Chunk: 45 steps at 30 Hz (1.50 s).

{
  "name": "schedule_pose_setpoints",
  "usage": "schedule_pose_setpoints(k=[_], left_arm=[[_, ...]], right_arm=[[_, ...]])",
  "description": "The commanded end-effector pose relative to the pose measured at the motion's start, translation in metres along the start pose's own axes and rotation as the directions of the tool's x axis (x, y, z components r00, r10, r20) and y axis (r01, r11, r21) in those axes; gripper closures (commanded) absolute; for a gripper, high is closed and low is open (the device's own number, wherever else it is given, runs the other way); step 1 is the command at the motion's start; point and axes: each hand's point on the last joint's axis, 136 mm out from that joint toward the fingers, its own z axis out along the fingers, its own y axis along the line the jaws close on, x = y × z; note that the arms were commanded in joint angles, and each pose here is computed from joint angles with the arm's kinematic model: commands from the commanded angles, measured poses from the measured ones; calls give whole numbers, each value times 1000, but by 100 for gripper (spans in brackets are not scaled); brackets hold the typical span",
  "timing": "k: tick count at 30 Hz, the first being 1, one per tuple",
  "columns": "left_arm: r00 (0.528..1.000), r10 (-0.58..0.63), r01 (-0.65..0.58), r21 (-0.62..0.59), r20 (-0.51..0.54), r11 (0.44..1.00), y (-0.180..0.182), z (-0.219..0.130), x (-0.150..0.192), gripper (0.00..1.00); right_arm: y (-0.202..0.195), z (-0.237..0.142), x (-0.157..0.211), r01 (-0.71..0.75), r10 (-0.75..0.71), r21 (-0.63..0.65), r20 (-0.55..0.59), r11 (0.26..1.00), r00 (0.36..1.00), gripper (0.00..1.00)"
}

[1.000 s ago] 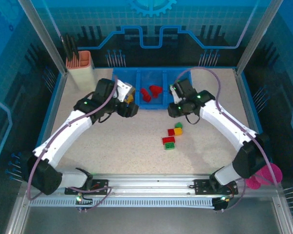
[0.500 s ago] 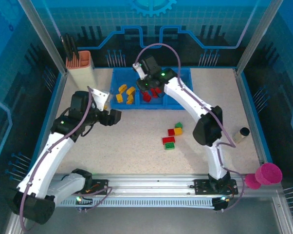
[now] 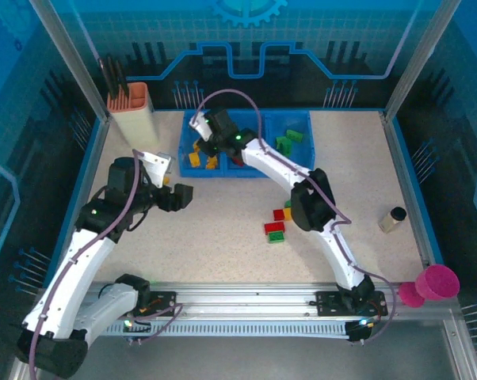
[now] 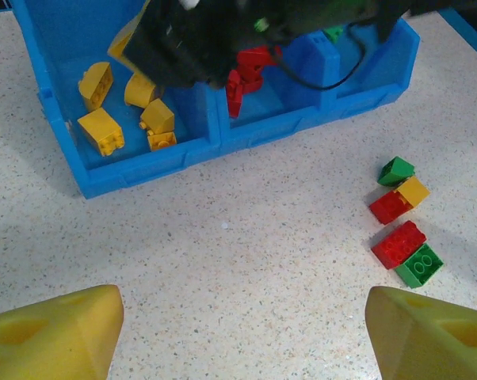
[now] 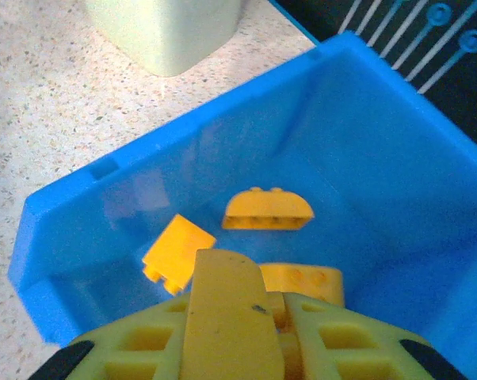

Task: Sort the legos into containers by color
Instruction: Place the lego in the container.

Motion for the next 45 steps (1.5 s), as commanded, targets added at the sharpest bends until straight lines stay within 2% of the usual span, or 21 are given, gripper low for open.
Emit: schedule_pose_setpoints(k=[1, 8, 15, 18, 25, 30, 35, 39, 45], left_arm=[[999, -34, 34, -9, -2, 999, 3, -2, 4, 19], [999, -33, 33, 4, 11, 999, -1, -6, 0, 19], [999, -34, 34, 8, 7, 999, -1, -5, 1, 18], [999, -34, 34, 9, 10, 999, -2, -7, -3, 18], [999, -36, 35, 28, 24, 999, -5, -5, -15, 18], [999, -34, 32, 37, 41, 999, -7, -6, -24, 18], [999, -33, 30, 64, 36, 997, -10, 1, -31, 18], [999, -34, 33, 87, 10, 996, -12, 11, -35, 18], [999, -37, 36, 115, 7, 993, -15, 21, -46, 17]], right_arm=[[10, 18, -16, 133, -136, 62, 47, 989, 990, 72], [8, 37, 1, 186, -187, 117, -2, 975, 982, 72], [14, 50, 24, 221, -216, 99, -60, 970, 975, 69], [17, 47, 20, 215, -212, 85, -45, 973, 976, 67], [19, 26, -9, 178, -179, 60, 27, 982, 983, 53], [14, -14, -44, 138, -144, 57, 119, 989, 982, 55], [-4, -84, -65, 78, -90, 79, 162, 994, 983, 54], [-26, -136, -39, 0, -11, 114, 102, 993, 995, 52], [-52, -194, 65, -181, 210, 196, -141, 964, 968, 52]])
